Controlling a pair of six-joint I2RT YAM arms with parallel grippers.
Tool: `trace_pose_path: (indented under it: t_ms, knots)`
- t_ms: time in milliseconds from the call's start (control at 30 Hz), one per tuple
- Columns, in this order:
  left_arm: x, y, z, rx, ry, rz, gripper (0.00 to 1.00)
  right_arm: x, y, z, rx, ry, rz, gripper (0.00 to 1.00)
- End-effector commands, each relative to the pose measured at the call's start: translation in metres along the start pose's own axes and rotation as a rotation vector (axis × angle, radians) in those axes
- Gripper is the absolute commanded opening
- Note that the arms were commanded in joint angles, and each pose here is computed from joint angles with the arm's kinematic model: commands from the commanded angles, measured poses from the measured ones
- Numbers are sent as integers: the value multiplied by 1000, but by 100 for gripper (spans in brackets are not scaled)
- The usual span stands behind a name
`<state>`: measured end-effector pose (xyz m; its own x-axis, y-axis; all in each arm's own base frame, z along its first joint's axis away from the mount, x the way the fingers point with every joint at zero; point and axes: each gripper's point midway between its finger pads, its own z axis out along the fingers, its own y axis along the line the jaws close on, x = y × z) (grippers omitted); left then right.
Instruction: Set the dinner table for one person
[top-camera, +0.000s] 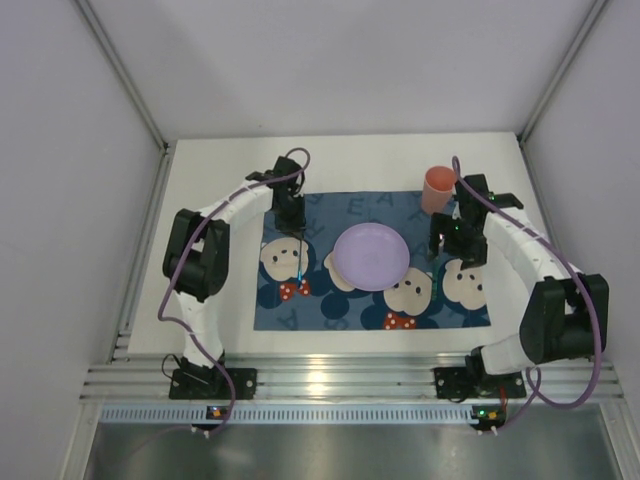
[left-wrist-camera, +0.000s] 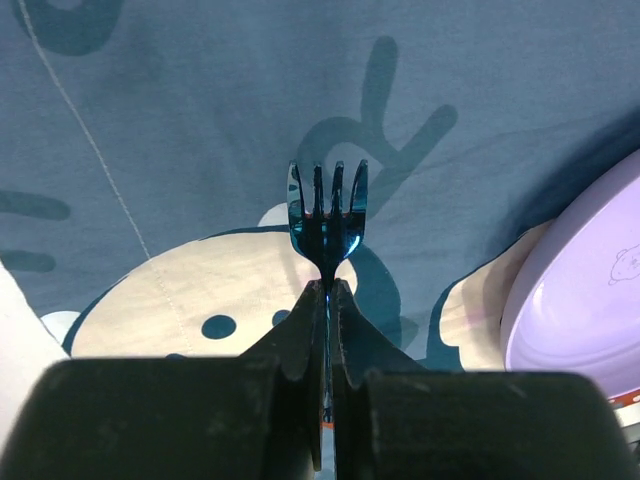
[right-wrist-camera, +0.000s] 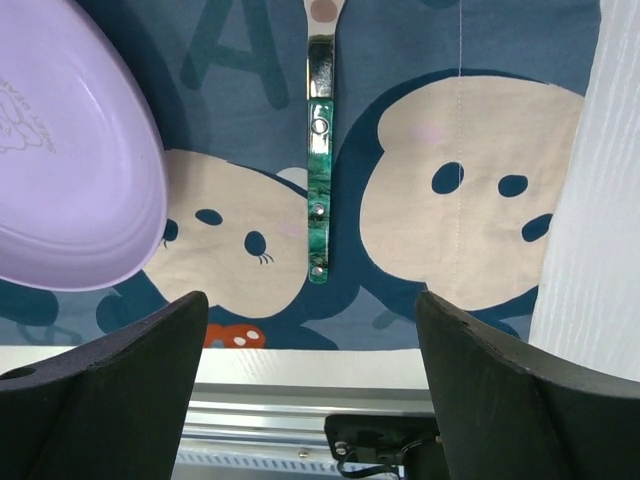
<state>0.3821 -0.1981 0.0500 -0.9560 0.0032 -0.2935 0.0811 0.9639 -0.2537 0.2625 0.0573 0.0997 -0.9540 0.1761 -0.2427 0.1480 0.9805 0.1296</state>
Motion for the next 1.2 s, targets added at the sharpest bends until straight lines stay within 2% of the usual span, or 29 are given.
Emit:
trace_pose_path:
  t_ms: [0,233,500,667,900,933,1000,1067,1100,1133,1167]
  knots:
    - [-7,-7,1,8,-39,10,0,4,-4,-8,-1,-17,29,85]
    - [0,-5,2,-14,-21,8,0,7,-5,-13,4,-28,40,85]
    - [9,0,-11,-31,-27,-8,35,12,-6,-24,-1,-53,56,86]
    - [2,6,-33,-81,-93,-20,47,15,-3,-32,-24,-77,57,87]
    - [-41,1,-101,-78,-391,-32,46,12,24,-66,-177,-180,0,96]
    - [-43,1,-106,-75,-413,-34,46,13,29,-71,-200,-185,-12,100]
    - [-49,0,-117,-72,-462,-41,46,12,37,-83,-230,-220,-39,100]
    - [-47,9,-123,-105,-522,-36,45,7,48,-110,-280,-328,-79,100]
    - [-65,-3,-157,-57,-690,-34,44,4,51,-122,-297,-387,-92,100]
    - [-69,0,-174,-74,-796,-34,44,-6,54,-135,-311,-476,-91,100]
    - [-48,17,-159,-126,-826,-17,44,-7,58,-145,-335,-536,-97,100]
